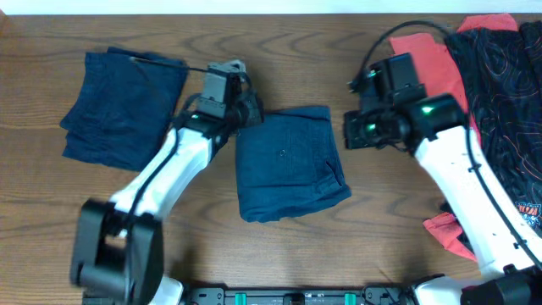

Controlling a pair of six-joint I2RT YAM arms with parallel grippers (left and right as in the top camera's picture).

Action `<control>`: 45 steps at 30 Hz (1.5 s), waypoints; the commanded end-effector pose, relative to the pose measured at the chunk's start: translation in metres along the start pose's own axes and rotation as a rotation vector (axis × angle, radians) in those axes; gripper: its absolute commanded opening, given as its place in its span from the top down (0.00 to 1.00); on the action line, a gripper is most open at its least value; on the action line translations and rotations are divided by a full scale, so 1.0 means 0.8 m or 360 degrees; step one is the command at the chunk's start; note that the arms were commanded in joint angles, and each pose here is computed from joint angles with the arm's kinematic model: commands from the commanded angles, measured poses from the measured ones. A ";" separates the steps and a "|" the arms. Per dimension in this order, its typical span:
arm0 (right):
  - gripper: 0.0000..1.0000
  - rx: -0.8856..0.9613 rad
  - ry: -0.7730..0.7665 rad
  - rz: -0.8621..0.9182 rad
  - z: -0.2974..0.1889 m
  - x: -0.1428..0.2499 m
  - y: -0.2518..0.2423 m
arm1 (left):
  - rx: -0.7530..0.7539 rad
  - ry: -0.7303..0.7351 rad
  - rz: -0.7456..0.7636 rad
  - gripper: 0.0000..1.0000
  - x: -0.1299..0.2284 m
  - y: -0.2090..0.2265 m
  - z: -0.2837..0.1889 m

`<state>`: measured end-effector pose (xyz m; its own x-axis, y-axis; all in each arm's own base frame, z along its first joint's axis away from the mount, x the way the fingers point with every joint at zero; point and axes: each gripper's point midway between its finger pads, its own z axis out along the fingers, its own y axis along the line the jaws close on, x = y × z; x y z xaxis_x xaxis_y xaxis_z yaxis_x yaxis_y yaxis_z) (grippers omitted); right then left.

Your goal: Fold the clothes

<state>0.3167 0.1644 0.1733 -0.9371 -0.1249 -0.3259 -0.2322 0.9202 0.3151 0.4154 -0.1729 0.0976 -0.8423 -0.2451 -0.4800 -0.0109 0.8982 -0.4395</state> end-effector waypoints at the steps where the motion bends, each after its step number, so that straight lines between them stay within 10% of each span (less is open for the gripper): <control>1: 0.96 -0.0185 0.0223 -0.0090 0.035 0.042 0.040 | -0.0135 0.0107 0.0009 0.66 0.022 0.031 0.033; 14: 0.98 0.0043 0.0808 -0.0088 0.170 0.186 0.006 | -0.0598 0.0934 -0.0170 0.70 0.175 0.119 -0.003; 22: 0.95 0.0640 0.0476 0.0132 0.190 0.128 -0.104 | -0.0583 0.1425 -0.0371 0.70 0.242 0.101 -0.070; 27: 0.91 0.0587 0.0230 -0.0004 0.176 0.051 -0.100 | -0.0499 0.1252 -0.0309 0.68 0.214 0.086 -0.080; 32: 0.89 0.0542 0.0053 -0.0079 0.125 -0.011 -0.071 | -0.0255 0.0864 -0.0056 0.01 0.149 0.055 -0.070; 45: 0.79 0.0486 -0.0129 -0.0093 0.010 -0.020 -0.039 | -0.0322 0.0473 0.0321 0.02 0.074 0.085 -0.010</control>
<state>0.3420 0.1429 0.1486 -0.9109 -0.1529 -0.3832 -0.1758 0.9841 0.0252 0.3572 -0.1404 0.0656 -0.9502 0.0121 -0.3114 0.0954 0.9625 -0.2538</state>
